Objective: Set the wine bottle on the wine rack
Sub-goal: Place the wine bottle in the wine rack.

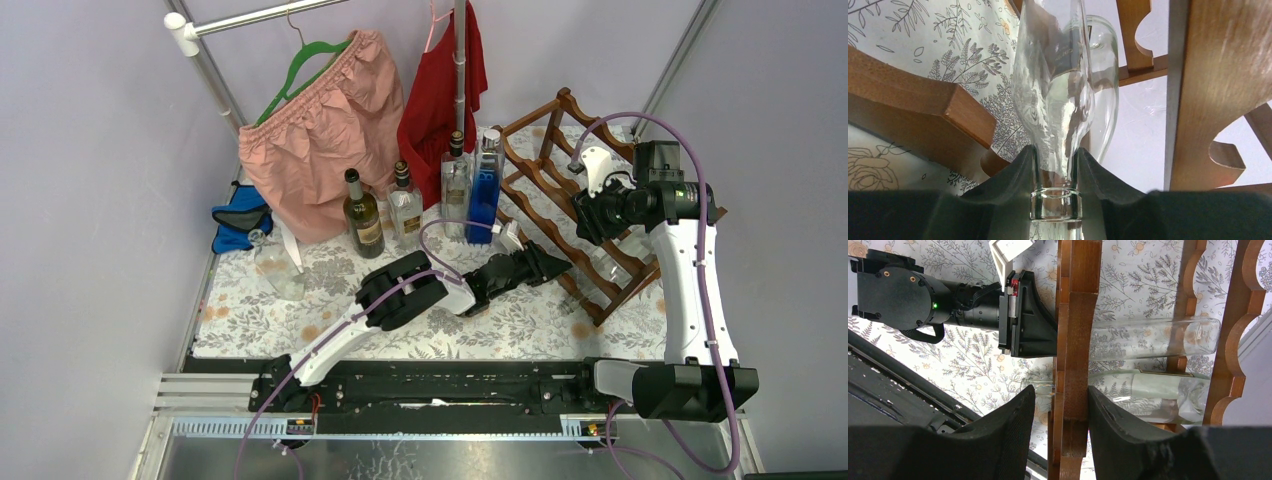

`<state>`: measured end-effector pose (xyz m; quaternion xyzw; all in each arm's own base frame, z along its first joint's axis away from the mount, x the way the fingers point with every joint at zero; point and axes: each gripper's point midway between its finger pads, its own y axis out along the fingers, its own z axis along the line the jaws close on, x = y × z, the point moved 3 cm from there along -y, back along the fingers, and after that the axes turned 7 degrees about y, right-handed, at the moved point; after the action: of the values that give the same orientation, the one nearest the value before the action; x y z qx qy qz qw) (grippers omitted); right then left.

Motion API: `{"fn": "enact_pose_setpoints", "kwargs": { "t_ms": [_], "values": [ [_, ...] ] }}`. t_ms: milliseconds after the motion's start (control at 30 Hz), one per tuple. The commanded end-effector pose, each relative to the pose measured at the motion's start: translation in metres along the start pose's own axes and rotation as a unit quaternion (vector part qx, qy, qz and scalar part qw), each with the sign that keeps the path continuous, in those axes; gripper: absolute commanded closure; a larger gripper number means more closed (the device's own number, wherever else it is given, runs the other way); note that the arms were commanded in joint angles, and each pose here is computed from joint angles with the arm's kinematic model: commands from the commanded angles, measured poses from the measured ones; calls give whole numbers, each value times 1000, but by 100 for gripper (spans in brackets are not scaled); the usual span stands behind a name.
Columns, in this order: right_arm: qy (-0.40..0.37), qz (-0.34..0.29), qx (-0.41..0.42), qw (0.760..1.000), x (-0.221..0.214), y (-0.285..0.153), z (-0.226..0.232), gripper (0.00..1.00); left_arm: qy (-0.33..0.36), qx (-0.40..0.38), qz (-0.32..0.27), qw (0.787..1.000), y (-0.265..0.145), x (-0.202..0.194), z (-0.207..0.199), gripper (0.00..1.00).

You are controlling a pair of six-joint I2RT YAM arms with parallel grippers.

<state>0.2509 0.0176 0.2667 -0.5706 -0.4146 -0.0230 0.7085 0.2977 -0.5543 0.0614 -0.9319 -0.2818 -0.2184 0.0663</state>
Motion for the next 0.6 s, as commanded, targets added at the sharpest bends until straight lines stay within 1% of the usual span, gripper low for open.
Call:
{"fn": "enact_pose_setpoints", "kwargs": {
  "t_ms": [0,300,567],
  "values": [
    [-11,-14,7,1000,7,-5,4,51,45,10,-7,999,6,9,3,100],
    [-12,-13,10,1000,5,-4,5,51,98,47,-6,994,5,12,12,97],
    [-13,-14,8,1000,5,-5,5,51,115,66,3,991,4,11,18,94]
  ]
}}
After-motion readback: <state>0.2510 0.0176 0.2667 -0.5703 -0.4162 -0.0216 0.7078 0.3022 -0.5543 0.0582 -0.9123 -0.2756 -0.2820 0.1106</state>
